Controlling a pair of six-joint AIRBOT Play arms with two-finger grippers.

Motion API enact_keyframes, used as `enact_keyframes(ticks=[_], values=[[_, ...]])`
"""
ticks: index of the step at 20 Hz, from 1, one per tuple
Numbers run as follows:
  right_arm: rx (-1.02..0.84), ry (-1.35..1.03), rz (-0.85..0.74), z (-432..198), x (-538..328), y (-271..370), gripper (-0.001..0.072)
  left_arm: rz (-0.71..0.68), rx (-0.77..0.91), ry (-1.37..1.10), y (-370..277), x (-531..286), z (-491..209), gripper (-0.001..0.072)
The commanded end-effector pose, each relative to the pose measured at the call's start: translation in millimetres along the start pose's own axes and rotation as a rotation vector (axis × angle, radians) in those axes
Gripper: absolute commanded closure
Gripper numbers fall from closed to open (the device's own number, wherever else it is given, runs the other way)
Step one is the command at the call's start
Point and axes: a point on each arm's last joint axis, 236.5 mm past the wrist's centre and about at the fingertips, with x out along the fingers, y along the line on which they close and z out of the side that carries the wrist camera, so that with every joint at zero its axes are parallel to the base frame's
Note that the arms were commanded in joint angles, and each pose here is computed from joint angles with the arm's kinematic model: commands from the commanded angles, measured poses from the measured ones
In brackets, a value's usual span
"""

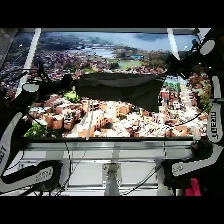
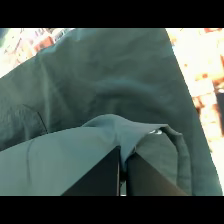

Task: Fold the clothes and pants, and hang the long-sleeved shirts on hangers.

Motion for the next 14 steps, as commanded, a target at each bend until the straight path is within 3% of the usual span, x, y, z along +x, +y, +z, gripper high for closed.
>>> enact_keyframes(ticks=[1, 5, 7, 8, 9, 10, 11, 12, 13, 14], values=[[0.093, -0.045, 0.016, 16, 17, 2, 0.0709, -0.050, -0.091, -0.077, -5, 14, 16, 0.0700], [0.244, -0.121, 0.081, 38, 27, 14, 0.0708, -0.093, -0.060, -0.113, -22, 32, 38, 0.0700], [0.403, -0.157, 0.164, 55, 36, 27, 0.0706, -0.063, -0.084, -0.177, -16, 50, 60, 0.0698], [0.512, -0.180, 0.243, 68, 39, 38, 0.0705, -0.036, -0.132, -0.247, -10, 58, 78, 0.0637], [0.594, -0.206, 0.350, 85, 39, 54, 0.0695, -0.028, -0.189, -0.300, -6, 66, 94, 0.0466], [0.611, -0.207, 0.423, 92, 39, 67, 0.0640, -0.041, -0.216, -0.313, -9, 76, 104, 0.0268], [0.594, -0.199, 0.450, 95, 40, 74, 0.0527, -0.073, -0.212, -0.299, -18, 87, 109, 0.0192], [0.514, -0.206, 0.441, 96, 40, 77, 0.0298, -0.100, -0.204, -0.290, -25, 94, 115, 0.0190], [0.412, -0.218, 0.425, 96, 38, 78, 0.0148, -0.131, -0.193, -0.280, -35, 99, 120, 0.0190], [0.349, -0.225, 0.408, 98, 35, 76, 0.0147, -0.154, -0.183, -0.279, -43, 100, 124, 0.0190]])
